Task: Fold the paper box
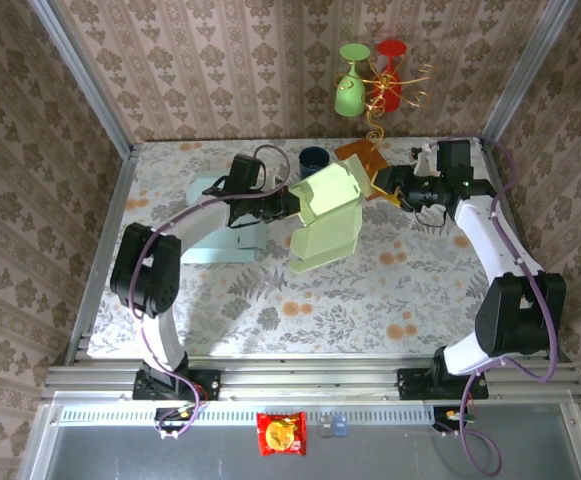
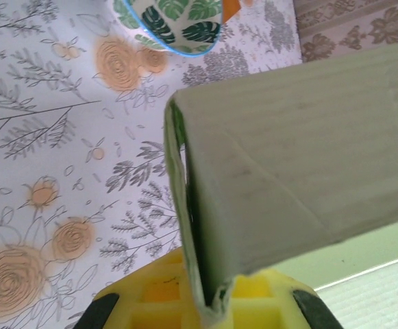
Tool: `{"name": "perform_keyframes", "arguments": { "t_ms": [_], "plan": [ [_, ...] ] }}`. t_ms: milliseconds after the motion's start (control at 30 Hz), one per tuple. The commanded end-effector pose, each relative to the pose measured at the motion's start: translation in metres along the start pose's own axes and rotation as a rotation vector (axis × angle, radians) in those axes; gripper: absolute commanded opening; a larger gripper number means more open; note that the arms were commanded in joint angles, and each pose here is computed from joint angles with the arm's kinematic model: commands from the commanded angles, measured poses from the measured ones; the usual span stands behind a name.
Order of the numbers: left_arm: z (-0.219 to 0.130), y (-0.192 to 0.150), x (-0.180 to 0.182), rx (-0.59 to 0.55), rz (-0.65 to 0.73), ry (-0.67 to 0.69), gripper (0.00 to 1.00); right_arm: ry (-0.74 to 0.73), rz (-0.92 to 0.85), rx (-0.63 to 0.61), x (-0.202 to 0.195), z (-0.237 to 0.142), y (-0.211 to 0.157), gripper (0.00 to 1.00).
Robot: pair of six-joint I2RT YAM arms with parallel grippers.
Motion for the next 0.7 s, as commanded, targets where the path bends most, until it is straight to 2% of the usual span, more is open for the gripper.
{"name": "perform_keyframes", "arguments": {
  "t_ms": [0, 133, 433, 667],
  "plan": [
    [-0.001, 0.004, -0.008, 0.045, 0.006, -0.067, 0.0, 0.04, -0.097, 0.004, 0.011, 0.001, 0.01, 0.58],
    [0.002, 0.004, -0.006, 0.056, 0.004, -0.075, 0.0, 0.087, -0.138, 0.026, 0.021, 0.003, 0.014, 0.57],
    [0.003, 0.007, -0.009, 0.064, 0.016, -0.073, 0.0, 0.068, -0.171, 0.061, 0.025, 0.013, 0.01, 0.5],
    [0.003, 0.004, -0.009, 0.078, 0.019, -0.038, 0.0, 0.041, -0.233, 0.058, 0.037, 0.013, 0.006, 0.48]
  ]
}}
Point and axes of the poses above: each hand's point on the last joint's axis, 136 mm out from that joint toward the fingers, its own z axis out along the fingers, its own x axis along the line the jaws close on, y = z × x, the point moved 9 cm from there along -z, back along the fingers, and after that the axes turned 1 degree about z, right-handed, at the moved point
